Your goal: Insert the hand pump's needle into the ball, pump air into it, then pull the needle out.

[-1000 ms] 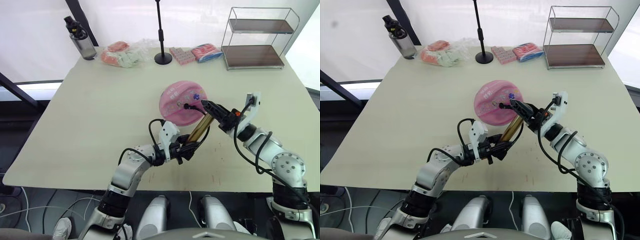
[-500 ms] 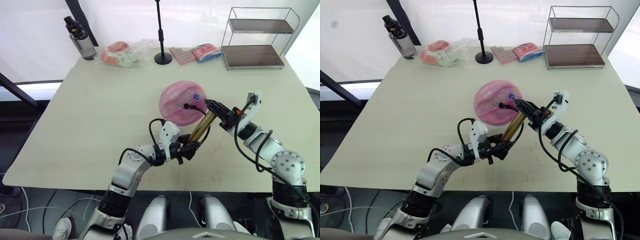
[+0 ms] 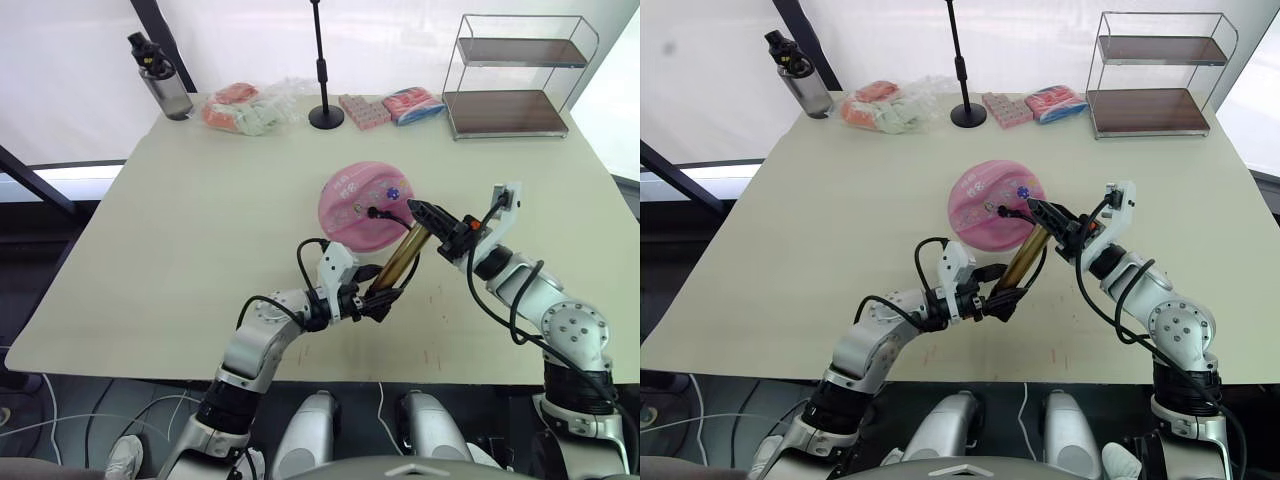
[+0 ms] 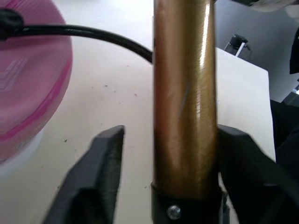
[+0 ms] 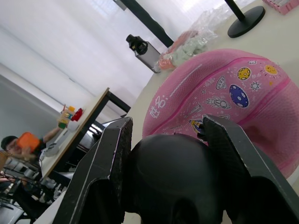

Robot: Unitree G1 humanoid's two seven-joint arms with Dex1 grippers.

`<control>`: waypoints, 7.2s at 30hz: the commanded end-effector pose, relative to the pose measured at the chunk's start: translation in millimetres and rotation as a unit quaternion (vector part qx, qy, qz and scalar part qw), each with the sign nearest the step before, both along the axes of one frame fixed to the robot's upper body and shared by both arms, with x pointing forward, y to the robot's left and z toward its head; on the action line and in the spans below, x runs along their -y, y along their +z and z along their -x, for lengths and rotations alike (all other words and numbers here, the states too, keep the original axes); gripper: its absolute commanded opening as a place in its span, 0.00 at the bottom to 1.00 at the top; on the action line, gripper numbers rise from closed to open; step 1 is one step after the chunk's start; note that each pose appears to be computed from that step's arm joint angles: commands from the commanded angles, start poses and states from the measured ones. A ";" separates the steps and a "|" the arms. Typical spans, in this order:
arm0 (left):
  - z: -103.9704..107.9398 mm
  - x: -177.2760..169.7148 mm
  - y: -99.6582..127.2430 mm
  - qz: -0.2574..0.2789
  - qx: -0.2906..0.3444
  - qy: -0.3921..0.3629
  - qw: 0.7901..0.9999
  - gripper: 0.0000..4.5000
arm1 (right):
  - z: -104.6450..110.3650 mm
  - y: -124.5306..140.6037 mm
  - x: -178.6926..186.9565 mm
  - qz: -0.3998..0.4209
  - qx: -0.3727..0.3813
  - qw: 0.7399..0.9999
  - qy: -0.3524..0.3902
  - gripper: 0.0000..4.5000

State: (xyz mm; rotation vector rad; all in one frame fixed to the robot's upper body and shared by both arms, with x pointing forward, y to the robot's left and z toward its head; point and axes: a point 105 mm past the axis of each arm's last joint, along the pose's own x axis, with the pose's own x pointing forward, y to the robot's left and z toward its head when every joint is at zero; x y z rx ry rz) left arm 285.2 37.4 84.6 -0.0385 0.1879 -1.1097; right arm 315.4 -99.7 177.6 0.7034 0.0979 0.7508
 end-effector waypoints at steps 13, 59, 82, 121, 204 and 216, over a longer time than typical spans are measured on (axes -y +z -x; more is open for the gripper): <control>10.2 -40.7 10.3 -0.012 -0.036 -0.101 0.994 0.99 | 22.8 39.4 -22.1 0.073 0.138 0.983 0.097 0.42; 13.1 -29.2 -4.2 -0.043 -0.083 -0.248 0.964 0.24 | 41.2 60.4 -43.1 0.124 0.214 0.953 0.176 0.42; -12.4 35.2 -58.8 -0.121 0.057 -0.163 0.978 0.24 | 65.1 -1.9 -12.0 0.324 0.381 0.845 0.190 0.42; -6.0 22.2 -95.2 -0.170 0.020 -0.162 0.972 0.24 | 61.4 134.0 13.2 0.241 0.453 0.845 0.147 0.42; -0.2 73.9 -99.2 -0.155 0.077 -0.195 0.966 0.24 | 44.9 24.1 42.9 0.300 0.334 0.883 0.134 0.42; -1.1 80.8 -97.7 -0.153 0.079 -0.199 0.965 0.24 | 55.3 113.6 58.6 0.271 0.387 0.870 0.138 0.42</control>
